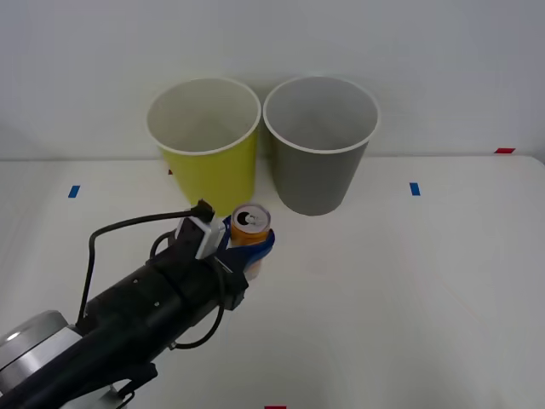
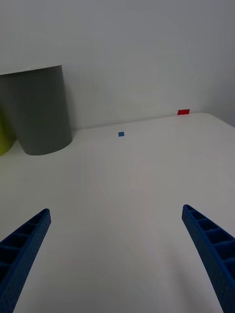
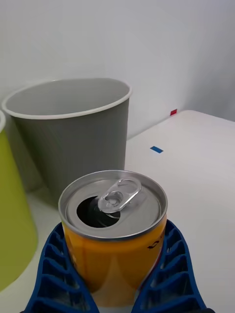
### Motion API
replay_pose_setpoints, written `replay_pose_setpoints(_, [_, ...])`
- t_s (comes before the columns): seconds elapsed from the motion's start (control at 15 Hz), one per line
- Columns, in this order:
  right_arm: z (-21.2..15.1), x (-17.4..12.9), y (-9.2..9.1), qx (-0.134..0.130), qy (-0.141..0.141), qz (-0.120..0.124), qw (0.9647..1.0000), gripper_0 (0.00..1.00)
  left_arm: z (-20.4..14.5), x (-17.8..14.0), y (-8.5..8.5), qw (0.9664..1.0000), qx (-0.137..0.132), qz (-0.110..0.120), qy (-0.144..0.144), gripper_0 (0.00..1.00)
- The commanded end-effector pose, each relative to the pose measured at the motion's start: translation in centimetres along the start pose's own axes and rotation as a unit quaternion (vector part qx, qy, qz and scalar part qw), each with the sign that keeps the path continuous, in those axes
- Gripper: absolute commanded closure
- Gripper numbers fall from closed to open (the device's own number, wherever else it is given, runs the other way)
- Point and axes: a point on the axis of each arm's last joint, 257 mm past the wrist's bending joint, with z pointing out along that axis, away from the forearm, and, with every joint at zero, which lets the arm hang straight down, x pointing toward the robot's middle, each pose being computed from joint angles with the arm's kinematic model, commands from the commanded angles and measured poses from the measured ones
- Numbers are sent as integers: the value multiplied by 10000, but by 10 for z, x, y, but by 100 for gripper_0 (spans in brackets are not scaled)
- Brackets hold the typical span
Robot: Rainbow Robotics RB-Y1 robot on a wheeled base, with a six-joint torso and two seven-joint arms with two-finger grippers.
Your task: Put cans in the gray bin and PET bottles in the light green bin.
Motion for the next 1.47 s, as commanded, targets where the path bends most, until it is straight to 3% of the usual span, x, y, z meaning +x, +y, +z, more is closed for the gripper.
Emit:
replay_pose_setpoints(0.07, [0,0,0,0,0,0,10000,7,-7,-17,8,9996,-91,209,178,100])
replay_pose_setpoints(0.27, [0,0,0,0,0,0,10000,7,-23,-40,15,9987,-129,344,354,100])
replay_pose_setpoints(0.47, [0,0,0,0,0,0,10000,7,-39,-72,31,9976,-144,584,352,100])
replay_pose_setpoints(0.67, [0,0,0,0,0,0,10000,7,-48,-110,43,9984,-97,553,-108,100])
replay_pose_setpoints(1.0, [0,0,0,0,0,0,10000,7,-58,-142,57,9992,66,306,-232,100])
replay_pose_setpoints(1.13, [0,0,0,0,0,0,10000,7,-60,-155,58,9990,145,320,-276,100])
replay_pose_setpoints(1.47, [0,0,0,0,0,0,10000,7,-60,-216,54,9933,198,503,-1019,100])
